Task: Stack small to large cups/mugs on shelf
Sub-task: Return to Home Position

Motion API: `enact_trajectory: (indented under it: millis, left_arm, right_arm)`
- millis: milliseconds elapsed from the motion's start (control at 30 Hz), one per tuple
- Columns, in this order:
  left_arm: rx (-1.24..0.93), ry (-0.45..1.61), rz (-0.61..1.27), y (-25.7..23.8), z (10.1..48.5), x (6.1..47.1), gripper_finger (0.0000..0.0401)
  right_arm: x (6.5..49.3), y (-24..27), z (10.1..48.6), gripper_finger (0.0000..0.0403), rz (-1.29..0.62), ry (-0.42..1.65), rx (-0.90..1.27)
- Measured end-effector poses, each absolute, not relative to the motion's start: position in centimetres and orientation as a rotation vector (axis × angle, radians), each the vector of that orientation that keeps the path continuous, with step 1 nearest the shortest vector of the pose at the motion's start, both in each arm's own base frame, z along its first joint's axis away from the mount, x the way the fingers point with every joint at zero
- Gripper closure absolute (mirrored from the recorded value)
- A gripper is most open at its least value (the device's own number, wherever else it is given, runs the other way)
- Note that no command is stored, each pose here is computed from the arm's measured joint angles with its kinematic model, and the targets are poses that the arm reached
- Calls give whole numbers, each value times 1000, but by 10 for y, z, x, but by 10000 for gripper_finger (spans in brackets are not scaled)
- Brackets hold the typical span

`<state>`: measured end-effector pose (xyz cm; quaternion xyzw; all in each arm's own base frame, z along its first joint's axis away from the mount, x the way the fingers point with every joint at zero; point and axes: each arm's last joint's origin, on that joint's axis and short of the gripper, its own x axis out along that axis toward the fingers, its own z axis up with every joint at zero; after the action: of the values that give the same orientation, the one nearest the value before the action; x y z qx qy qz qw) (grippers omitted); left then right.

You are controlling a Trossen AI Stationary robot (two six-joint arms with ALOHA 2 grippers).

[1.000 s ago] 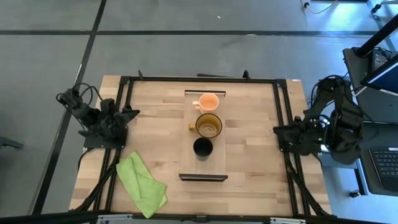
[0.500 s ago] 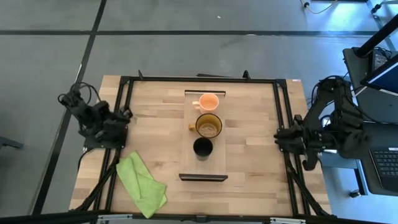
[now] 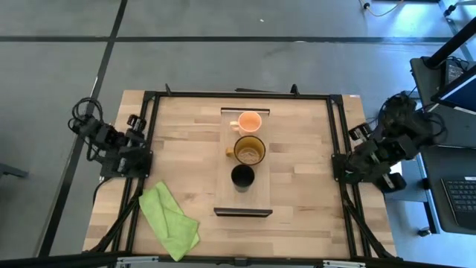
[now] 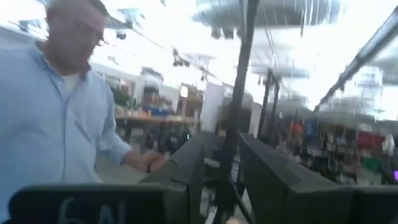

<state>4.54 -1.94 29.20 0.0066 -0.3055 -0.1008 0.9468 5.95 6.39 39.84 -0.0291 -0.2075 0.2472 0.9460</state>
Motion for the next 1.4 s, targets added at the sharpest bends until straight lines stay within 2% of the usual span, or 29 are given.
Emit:
enact_trajectory:
  millis: [233, 367, 567, 733, 833, 900, 1033, 1233, 1400]
  left_arm:
    - [12, -484, 33, -12, 283, 53, 321]
    - [-70, -294, 185, -8, 265, 61, 321]
    - [-280, -38, 168, -6, 236, 67, 321]
    - [-373, 59, 147, -6, 215, 73, 321]
    - [-446, 43, 157, -7, 189, 86, 321]
    - [-495, -34, 90, -9, 172, 95, 321]
    - [-461, -75, 79, -6, 172, 99, 321]
    - [-465, -32, 39, 1, 168, 98, 321]
    - [-462, -24, 24, 5, 167, 98, 321]
  right_arm:
    - [57, 47, 336, 299, 457, -503, -82]
    - [52, 36, 307, 299, 398, -516, -78]
    - [51, 32, 276, 299, 379, -479, -21]
    - [58, 38, 257, 299, 402, -410, 1]
    - [62, 40, 246, 299, 390, -402, 33]
    - [65, 43, 238, 299, 395, -440, 35]
    - [66, 45, 227, 299, 398, -532, 26]
    - [70, 47, 214, 299, 370, -522, 21]
    - [74, 45, 206, 299, 199, -426, -119]
